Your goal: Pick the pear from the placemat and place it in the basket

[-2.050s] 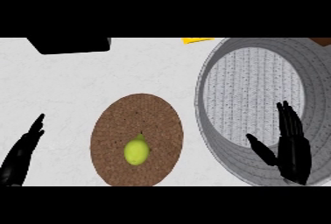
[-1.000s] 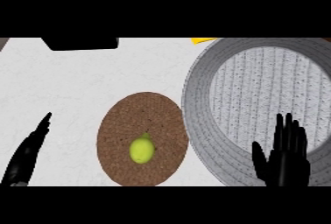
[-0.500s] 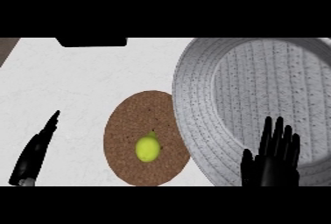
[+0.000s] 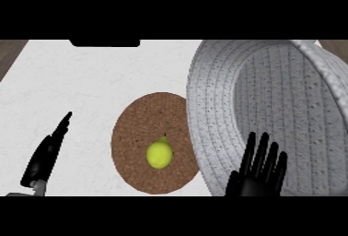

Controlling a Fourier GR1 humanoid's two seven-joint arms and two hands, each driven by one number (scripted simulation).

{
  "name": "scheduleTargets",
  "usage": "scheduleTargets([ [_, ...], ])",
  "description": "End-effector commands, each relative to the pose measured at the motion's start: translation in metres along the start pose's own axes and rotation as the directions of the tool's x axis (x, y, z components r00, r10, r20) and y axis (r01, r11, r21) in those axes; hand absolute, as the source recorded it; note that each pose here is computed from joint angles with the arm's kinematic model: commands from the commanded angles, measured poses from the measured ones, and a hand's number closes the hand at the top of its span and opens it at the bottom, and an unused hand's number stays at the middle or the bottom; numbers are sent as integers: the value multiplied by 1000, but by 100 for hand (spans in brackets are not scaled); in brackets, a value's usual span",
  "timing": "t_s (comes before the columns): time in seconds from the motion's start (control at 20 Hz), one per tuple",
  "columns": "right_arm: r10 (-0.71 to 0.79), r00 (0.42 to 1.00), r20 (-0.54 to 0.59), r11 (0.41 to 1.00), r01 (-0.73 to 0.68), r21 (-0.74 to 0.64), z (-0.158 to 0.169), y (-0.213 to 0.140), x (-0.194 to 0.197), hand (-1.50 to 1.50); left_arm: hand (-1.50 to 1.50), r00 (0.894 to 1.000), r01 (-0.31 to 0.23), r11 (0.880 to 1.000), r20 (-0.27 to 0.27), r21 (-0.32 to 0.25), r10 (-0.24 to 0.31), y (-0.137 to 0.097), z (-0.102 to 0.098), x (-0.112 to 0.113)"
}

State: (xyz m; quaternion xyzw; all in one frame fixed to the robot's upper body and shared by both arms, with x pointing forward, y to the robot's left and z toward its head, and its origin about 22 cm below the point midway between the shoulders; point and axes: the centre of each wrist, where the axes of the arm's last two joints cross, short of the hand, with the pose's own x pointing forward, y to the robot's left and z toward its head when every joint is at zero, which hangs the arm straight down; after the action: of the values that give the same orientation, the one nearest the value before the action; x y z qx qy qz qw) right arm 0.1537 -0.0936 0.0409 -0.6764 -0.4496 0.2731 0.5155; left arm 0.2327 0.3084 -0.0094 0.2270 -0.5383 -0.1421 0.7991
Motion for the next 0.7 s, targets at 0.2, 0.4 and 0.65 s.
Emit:
scheduleTargets([
  [0.2,74,978,-197,995,-60,75,27,3,27,-150,0,1000,3,1000,17,-6,-3,3,-5,4],
  [0.4,85,974,-209,994,-69,82,28,6,28,-150,0,1000,10,1000,1,1,-10,-2,-6,-6],
  [0.65,88,971,-223,994,-71,87,20,11,30,-150,0,1000,-2,1000,3,0,2,-4,-9,7],
])
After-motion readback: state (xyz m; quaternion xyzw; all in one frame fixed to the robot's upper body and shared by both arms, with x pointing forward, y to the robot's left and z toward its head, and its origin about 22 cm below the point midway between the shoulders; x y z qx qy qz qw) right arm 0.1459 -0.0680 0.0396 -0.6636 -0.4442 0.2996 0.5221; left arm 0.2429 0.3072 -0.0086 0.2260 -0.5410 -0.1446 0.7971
